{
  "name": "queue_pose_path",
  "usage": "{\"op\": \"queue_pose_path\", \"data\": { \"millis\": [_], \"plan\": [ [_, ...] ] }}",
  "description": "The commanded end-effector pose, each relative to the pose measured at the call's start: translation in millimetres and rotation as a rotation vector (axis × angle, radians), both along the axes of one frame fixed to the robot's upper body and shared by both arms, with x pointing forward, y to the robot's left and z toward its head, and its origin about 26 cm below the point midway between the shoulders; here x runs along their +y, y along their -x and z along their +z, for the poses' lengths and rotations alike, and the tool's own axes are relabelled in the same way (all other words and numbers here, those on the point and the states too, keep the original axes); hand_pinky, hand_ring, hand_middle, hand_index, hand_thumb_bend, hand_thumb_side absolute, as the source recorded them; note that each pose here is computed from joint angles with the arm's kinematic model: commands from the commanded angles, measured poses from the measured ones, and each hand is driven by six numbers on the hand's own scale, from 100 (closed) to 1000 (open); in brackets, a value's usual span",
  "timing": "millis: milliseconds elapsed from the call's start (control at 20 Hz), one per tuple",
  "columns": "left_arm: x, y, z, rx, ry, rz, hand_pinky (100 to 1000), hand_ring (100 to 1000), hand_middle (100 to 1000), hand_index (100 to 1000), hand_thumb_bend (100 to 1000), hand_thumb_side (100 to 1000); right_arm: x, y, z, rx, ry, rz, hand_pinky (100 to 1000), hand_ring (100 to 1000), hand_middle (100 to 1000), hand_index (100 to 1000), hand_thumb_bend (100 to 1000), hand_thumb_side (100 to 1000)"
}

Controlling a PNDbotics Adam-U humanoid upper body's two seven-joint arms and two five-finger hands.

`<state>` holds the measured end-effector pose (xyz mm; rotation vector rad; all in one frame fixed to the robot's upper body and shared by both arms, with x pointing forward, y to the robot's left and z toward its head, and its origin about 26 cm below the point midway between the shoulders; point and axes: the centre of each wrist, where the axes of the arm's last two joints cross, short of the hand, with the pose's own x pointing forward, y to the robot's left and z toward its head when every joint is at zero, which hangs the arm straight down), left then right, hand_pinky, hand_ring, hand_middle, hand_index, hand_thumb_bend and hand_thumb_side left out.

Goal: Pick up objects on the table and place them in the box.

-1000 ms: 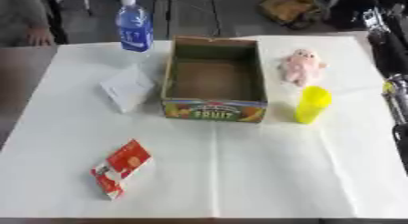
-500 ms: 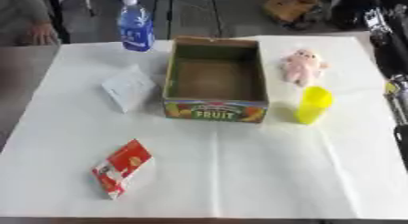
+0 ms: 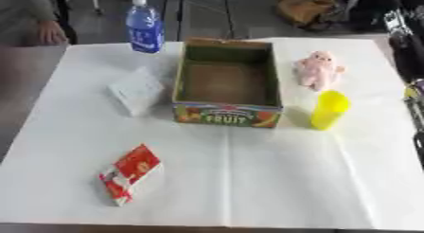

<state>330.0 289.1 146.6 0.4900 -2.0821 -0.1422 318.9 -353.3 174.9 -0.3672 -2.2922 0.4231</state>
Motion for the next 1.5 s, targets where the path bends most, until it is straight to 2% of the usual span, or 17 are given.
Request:
{"op": "queue_pose_path", "data": {
  "millis": [50,750,950,1000,1050,1100,1150,1200,1300,1450,1500],
  "plan": [
    [-1,0.1,10.7,-0.034,-0.018,-0.010,527,740,802,874,370,961,0,0.8,12.3,-0.035,0.020,0.007,654,701,771,900,100,731],
    [-2,-0.7,12.8,-0.014,-0.073,-0.007,524,733,792,865,385,943,0,1.0,12.6,-0.036,0.021,0.006,654,701,771,900,100,731],
    [-1,-1.3,15.0,0.020,-0.156,0.002,519,728,787,865,456,899,0,1.0,12.3,-0.034,0.023,0.007,654,701,771,900,100,734],
    [0,-1.4,15.2,0.038,-0.192,0.005,529,729,778,866,619,811,0,1.0,12.4,-0.034,0.023,0.007,654,700,771,900,100,733],
    [0,-2.2,15.8,0.080,-0.272,0.004,529,729,778,866,619,811,0,0.9,12.5,-0.034,0.023,0.007,654,700,771,900,100,733],
    [-1,-2.3,17.8,0.116,-0.345,0.004,548,733,778,863,717,767,0,0.9,12.6,-0.034,0.023,0.008,654,700,771,900,100,733],
    [-2,-2.7,19.7,0.155,-0.426,-0.004,548,733,778,863,717,767,1,0.8,12.7,-0.034,0.023,0.009,654,700,771,900,100,733],
    [-4,-2.6,22.0,0.185,-0.483,-0.020,559,729,773,862,773,742,1,0.7,12.8,-0.034,0.023,0.010,654,700,771,900,100,734],
    [-8,-3.5,26.5,0.242,-0.592,-0.048,559,724,769,858,786,741,1,0.6,12.6,-0.032,0.024,0.011,654,700,771,900,100,734],
    [-19,-6.3,33.2,0.271,-0.662,-0.092,564,717,763,855,806,751,1,0.5,12.6,-0.031,0.025,0.014,654,700,771,901,100,732],
    [-23,-8.4,35.3,0.279,-0.687,-0.097,569,719,764,854,1000,733,1,0.4,12.6,-0.031,0.025,0.015,654,700,771,901,100,739]
  ]
}}
